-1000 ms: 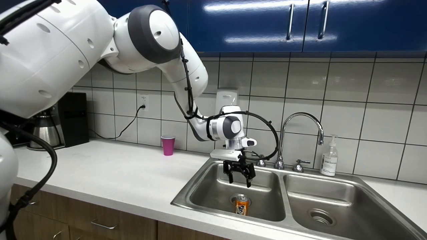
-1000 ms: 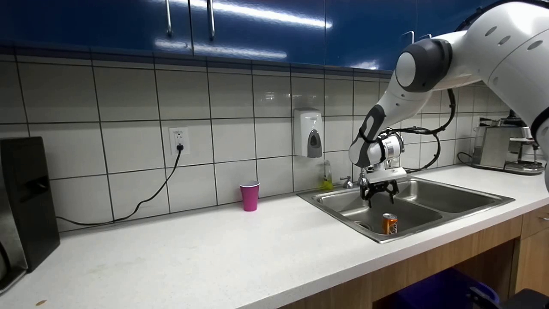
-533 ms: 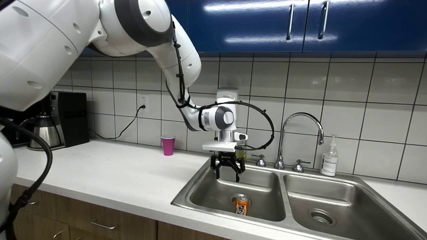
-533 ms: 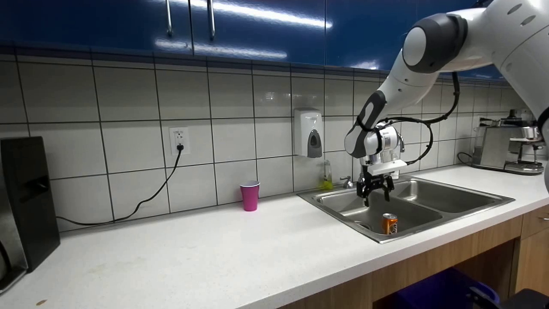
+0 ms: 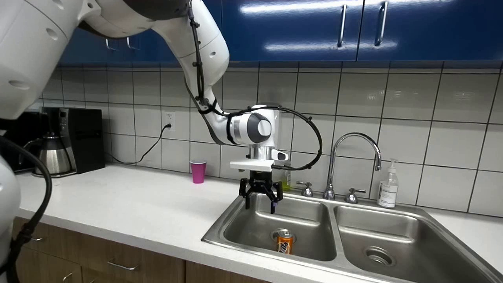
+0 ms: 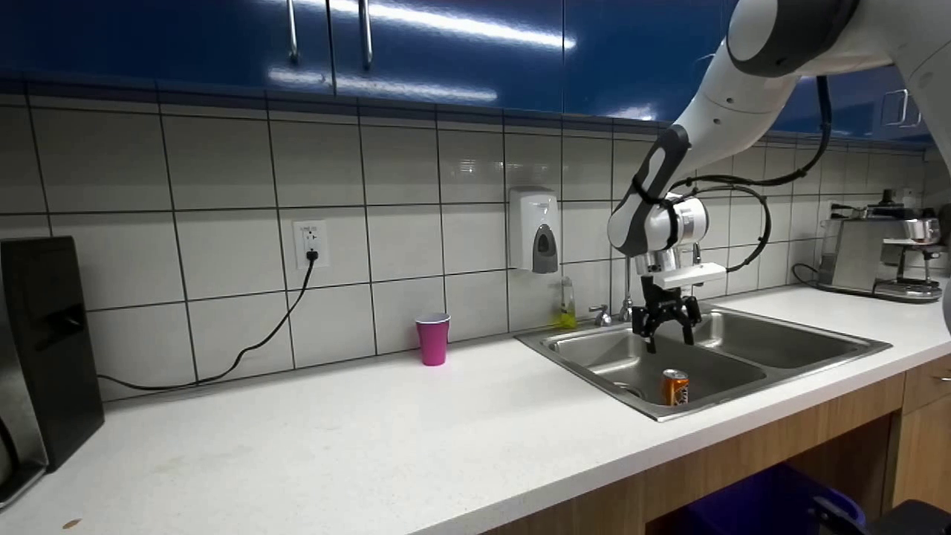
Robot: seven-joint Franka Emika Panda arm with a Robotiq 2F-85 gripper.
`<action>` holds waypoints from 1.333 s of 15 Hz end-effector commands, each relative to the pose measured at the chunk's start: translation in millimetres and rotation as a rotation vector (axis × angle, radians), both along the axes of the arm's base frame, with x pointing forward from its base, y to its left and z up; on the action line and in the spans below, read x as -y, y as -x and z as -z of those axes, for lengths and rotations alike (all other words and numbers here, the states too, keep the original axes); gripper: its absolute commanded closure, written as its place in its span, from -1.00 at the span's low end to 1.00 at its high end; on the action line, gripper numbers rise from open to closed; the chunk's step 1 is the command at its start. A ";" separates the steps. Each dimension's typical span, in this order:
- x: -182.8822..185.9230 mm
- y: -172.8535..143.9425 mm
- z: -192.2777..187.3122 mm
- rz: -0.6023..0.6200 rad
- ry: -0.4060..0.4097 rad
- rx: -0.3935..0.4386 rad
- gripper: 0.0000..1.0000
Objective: Put the can inside the sink
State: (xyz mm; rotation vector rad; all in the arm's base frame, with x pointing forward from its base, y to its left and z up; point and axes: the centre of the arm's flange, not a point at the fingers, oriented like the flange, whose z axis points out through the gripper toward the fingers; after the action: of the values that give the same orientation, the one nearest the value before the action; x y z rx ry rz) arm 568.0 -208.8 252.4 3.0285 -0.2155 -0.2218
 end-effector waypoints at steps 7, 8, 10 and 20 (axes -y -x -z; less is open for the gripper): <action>-33.1 78.6 -49.4 -0.052 -0.013 -0.013 -1.00; -36.2 83.6 -52.2 -0.054 -0.014 -0.011 -1.00; -41.9 92.1 -57.8 -0.058 -0.018 -0.009 -1.00; -47.5 95.1 -60.2 -0.052 -0.026 0.012 -1.00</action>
State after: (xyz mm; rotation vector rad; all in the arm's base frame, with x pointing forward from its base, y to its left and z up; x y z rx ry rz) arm 472.9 -161.3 312.6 3.0579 -0.1357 -0.2045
